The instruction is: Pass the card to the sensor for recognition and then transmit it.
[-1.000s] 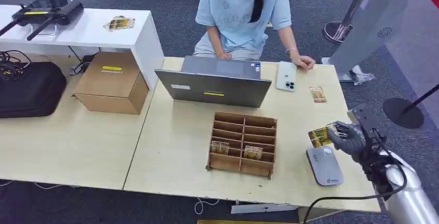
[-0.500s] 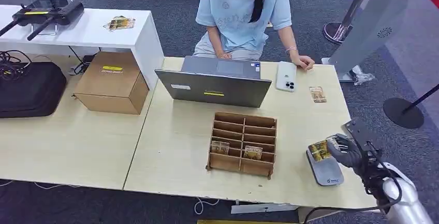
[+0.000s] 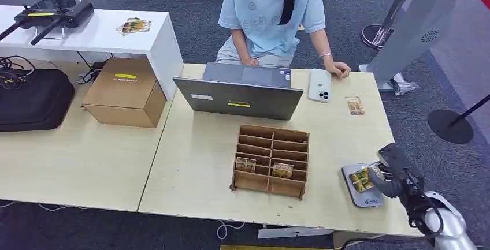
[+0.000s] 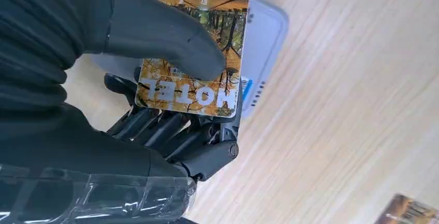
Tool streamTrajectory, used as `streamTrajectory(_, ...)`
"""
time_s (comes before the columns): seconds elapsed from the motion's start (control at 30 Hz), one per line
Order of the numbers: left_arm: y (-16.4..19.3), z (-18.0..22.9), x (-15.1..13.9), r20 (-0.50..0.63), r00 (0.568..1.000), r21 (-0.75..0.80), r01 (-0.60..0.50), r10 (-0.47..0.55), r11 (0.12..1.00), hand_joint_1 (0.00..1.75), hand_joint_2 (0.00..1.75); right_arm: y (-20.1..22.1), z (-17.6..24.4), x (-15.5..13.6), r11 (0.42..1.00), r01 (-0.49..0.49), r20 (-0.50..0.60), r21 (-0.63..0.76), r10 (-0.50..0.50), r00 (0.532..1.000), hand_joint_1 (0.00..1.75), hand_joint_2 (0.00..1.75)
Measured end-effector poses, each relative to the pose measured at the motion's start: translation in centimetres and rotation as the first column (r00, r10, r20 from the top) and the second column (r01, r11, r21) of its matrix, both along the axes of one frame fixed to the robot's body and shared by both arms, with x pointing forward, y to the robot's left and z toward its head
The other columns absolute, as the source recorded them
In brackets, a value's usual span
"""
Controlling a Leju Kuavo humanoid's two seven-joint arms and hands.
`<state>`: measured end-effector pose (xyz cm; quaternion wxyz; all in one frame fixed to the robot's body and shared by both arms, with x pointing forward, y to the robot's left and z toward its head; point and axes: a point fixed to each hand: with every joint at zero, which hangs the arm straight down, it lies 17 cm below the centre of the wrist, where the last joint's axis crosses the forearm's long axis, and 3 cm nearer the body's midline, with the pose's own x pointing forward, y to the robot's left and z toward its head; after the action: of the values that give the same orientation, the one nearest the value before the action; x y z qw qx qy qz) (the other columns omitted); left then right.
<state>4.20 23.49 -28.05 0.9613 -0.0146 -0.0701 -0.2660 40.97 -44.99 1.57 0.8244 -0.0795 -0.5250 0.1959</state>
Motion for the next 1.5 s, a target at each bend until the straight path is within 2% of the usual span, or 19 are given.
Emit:
streamTrajectory(0.3,0.2,0.0,0.1,0.006,1.0,0.01,0.007,-0.007,1.0,0.0,0.0,-2.7,-2.2,-1.9,0.964,0.008,-0.075,-0.264,-0.029,0.997,1.75,1.75)
streamTrajectory(0.57,0.2,0.0,0.1,0.008,1.0,0.013,0.016,-0.017,1.0,0.0,0.0,-2.8,-1.9,-2.6,0.965,-0.001,-0.071,-0.262,-0.018,0.997,1.75,1.75)
streamTrajectory(0.83,0.2,0.0,0.2,0.009,1.0,0.014,0.021,-0.021,1.0,0.0,0.0,-2.1,1.2,-1.4,0.986,0.028,0.047,-0.165,-0.02,0.999,1.75,1.75)
streamTrajectory(0.97,0.2,0.0,0.3,0.014,1.0,0.012,0.025,-0.026,1.0,0.0,0.0,-2.3,3.9,0.2,0.976,0.045,0.16,-0.213,-0.011,0.987,1.75,1.75)
streamTrajectory(1.03,0.1,0.0,0.3,0.017,0.999,0.012,0.032,-0.032,0.999,0.0,0.0,-3.4,6.6,1.9,0.94,0.098,0.256,-0.327,-0.012,0.967,1.75,1.75)
streamTrajectory(1.1,-0.1,0.0,0.4,0.019,0.999,0.01,0.038,-0.038,0.999,0.0,0.0,-4.7,10.2,4.0,0.873,0.174,0.35,-0.456,-0.004,0.937,1.75,1.75)
streamTrajectory(1.2,-0.4,0.1,0.7,0.024,0.998,0.007,0.053,-0.053,0.999,0.0,0.0,-4.7,15.4,6.8,0.791,0.241,0.456,-0.563,0.053,0.888,1.75,1.75)
streamTrajectory(1.37,-1.0,0.3,1.7,0.034,0.995,-0.008,0.096,-0.095,0.995,0.0,0.0,-2.3,24.4,11.6,0.65,0.337,0.586,-0.681,0.207,0.783,1.75,1.75)
streamTrajectory(1.5,-1.3,0.5,2.8,0.041,0.991,-0.019,0.131,-0.131,0.991,0.0,0.0,1.3,30.3,15.1,0.548,0.379,0.618,-0.746,0.354,0.702,1.75,1.75)
